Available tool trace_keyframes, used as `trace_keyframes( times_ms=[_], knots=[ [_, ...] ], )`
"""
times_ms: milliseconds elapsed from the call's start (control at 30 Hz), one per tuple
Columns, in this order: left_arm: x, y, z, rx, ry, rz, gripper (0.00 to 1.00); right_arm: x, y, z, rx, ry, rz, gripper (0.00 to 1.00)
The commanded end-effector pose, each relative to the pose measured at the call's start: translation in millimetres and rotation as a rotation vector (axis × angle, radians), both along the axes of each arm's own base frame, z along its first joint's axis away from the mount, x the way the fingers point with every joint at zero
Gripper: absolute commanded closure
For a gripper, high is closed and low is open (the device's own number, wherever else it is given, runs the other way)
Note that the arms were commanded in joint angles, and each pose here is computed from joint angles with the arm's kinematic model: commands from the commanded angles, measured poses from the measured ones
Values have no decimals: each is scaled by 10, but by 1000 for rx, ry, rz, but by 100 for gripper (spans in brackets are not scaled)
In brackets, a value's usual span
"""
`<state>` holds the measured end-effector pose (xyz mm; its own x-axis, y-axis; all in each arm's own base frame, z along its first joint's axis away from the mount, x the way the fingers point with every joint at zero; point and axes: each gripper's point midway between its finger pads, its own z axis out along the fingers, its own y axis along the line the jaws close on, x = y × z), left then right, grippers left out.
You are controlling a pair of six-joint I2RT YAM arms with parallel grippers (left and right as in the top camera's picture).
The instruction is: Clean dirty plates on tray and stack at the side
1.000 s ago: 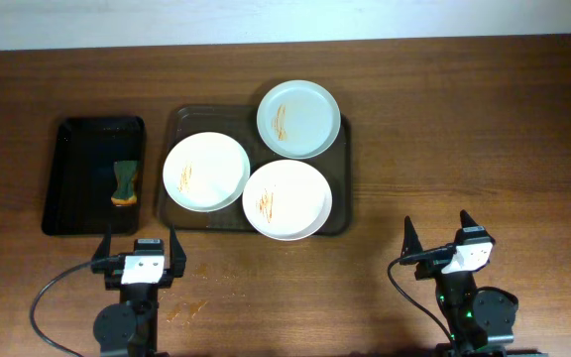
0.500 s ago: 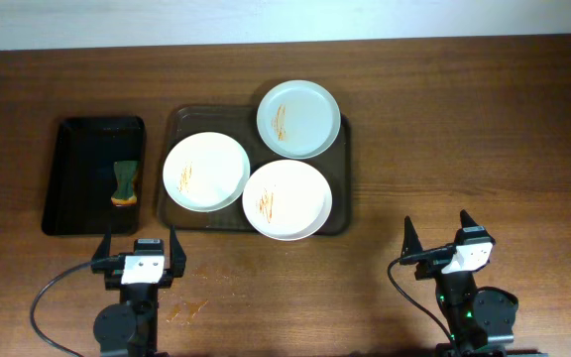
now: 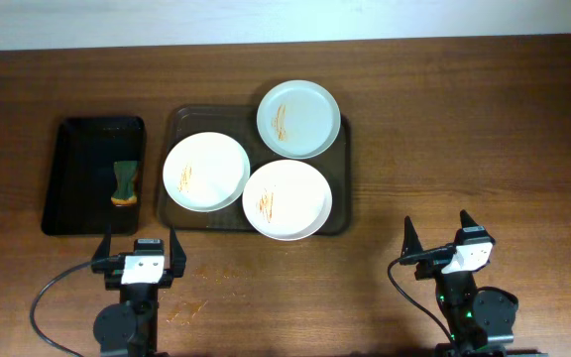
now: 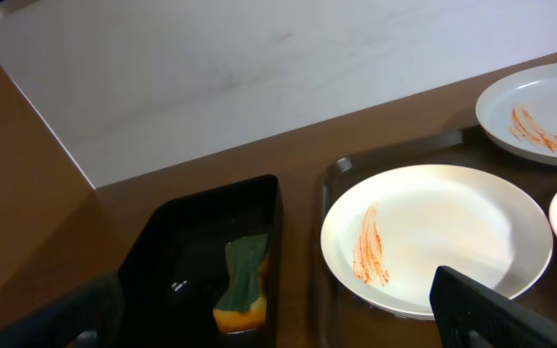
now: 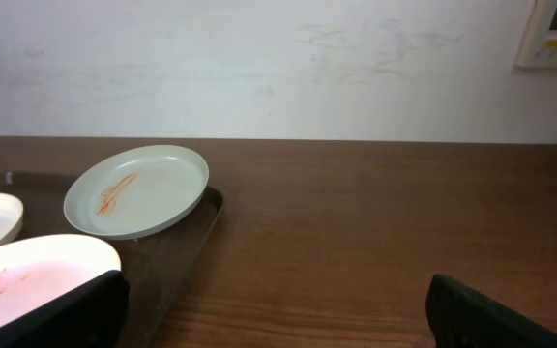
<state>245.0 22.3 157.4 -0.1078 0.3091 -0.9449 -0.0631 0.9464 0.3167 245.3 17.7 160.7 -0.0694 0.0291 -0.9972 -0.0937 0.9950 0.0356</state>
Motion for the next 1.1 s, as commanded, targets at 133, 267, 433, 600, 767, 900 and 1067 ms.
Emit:
trace_keyframes(
  times_ms=[133, 267, 433, 600, 767, 900, 1067],
  knots=[
    [-1, 3, -13, 16, 0, 2, 1, 2, -25, -26, 9, 3, -13, 2],
    [-1, 1, -13, 16, 0, 1, 1, 3, 21, 101, 6, -49, 14, 2],
    [8, -96, 30, 13, -18, -56, 1, -11, 103, 188, 10, -79, 63, 2],
    [-24, -294, 489, -16, -145, -168, 1, -59, 146, 580, 9, -133, 89, 2],
    [12, -292, 1111, -12, -169, -169, 1, 61, 149, 1050, 9, -108, 89, 2],
    [343, -267, 1576, -22, -110, -169, 1, 362, 248, 1392, 10, -46, 146, 2],
    [879, -242, 1768, -53, 72, -176, 1, 777, 377, 1484, 27, 90, 219, 2]
  ],
)
